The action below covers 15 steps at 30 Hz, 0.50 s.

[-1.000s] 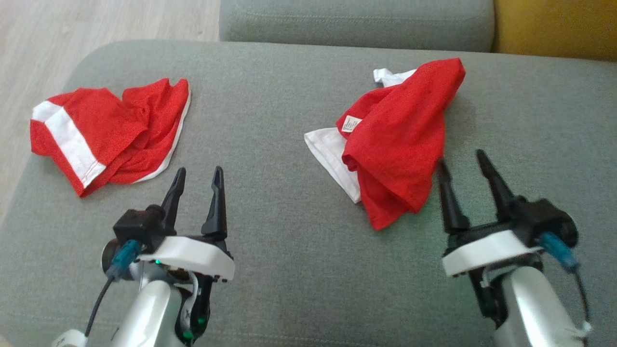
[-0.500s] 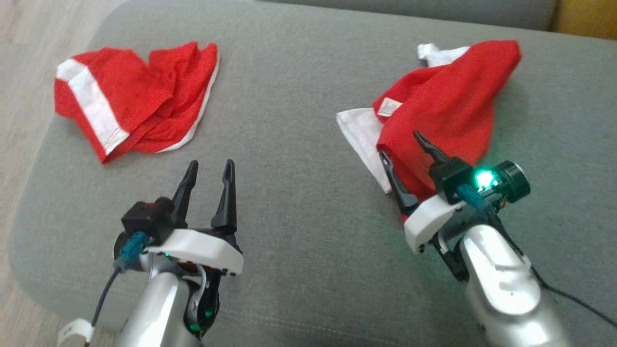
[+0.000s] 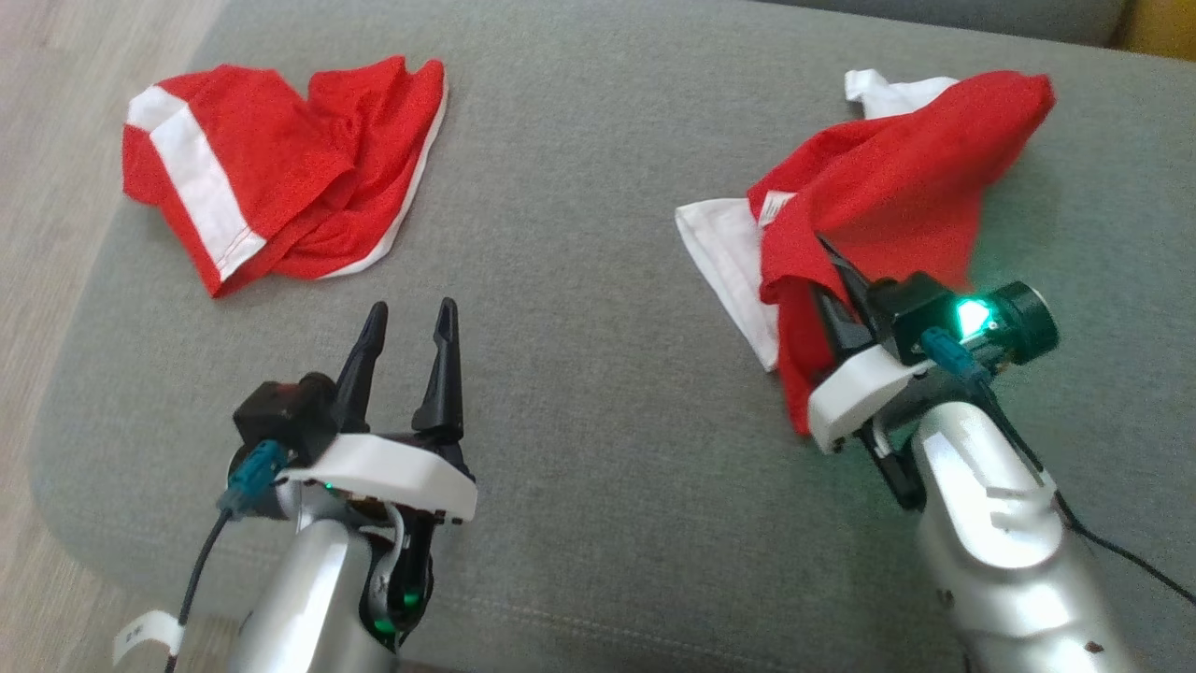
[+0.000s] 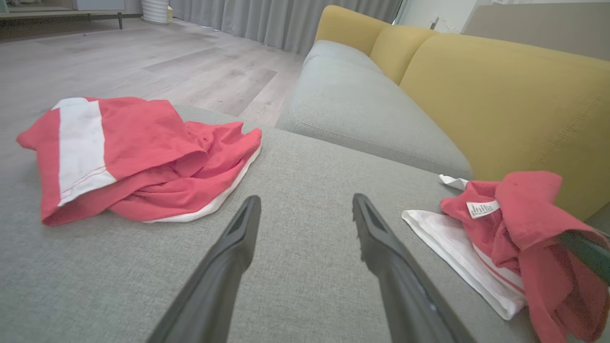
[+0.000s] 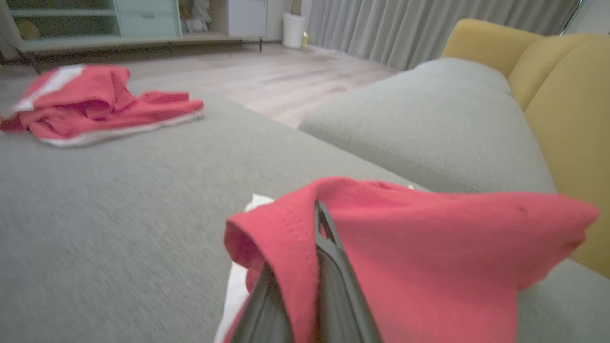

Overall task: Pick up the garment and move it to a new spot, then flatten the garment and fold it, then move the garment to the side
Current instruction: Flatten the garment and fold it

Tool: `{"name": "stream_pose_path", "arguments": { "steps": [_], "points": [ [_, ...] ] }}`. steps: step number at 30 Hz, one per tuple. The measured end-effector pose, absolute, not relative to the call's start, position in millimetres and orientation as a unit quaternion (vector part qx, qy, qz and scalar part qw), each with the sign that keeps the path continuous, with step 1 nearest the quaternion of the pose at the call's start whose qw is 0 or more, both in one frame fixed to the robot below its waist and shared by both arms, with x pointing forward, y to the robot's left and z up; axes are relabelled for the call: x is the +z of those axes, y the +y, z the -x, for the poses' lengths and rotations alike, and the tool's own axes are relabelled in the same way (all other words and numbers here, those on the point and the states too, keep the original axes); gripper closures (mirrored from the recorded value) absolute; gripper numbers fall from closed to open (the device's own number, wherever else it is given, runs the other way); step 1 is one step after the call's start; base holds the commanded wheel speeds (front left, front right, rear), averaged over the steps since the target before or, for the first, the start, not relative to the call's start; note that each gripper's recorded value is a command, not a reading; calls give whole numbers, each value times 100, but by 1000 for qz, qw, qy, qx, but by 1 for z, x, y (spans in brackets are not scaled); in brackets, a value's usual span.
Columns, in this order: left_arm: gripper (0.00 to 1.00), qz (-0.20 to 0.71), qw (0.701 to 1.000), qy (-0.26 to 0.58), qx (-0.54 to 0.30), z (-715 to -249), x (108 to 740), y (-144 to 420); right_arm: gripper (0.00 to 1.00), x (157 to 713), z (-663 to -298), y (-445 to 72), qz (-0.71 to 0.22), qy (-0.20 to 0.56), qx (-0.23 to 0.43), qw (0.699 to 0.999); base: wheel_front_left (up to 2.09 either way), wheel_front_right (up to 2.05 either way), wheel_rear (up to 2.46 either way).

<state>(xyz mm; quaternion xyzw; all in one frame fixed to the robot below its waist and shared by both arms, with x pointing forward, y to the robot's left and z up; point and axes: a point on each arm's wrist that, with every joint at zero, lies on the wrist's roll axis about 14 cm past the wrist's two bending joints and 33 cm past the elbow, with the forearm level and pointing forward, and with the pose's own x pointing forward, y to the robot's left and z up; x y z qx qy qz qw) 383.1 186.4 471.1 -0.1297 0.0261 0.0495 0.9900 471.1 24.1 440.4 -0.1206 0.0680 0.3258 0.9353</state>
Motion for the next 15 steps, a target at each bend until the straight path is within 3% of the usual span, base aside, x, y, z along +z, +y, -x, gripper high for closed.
{"name": "stream_pose_path", "arguments": {
  "steps": [7, 15],
  "points": [
    [0, 135, 990, 10, 25, -387, 483, 171, 100, 510, -477, 15, 28, -14, 298, 954, 0, 0, 0],
    [0, 139, 990, 4, -18, -390, 489, 142, 100, 559, -502, -112, 11, -22, 129, 991, 0, 0, 0]
  ]
}}
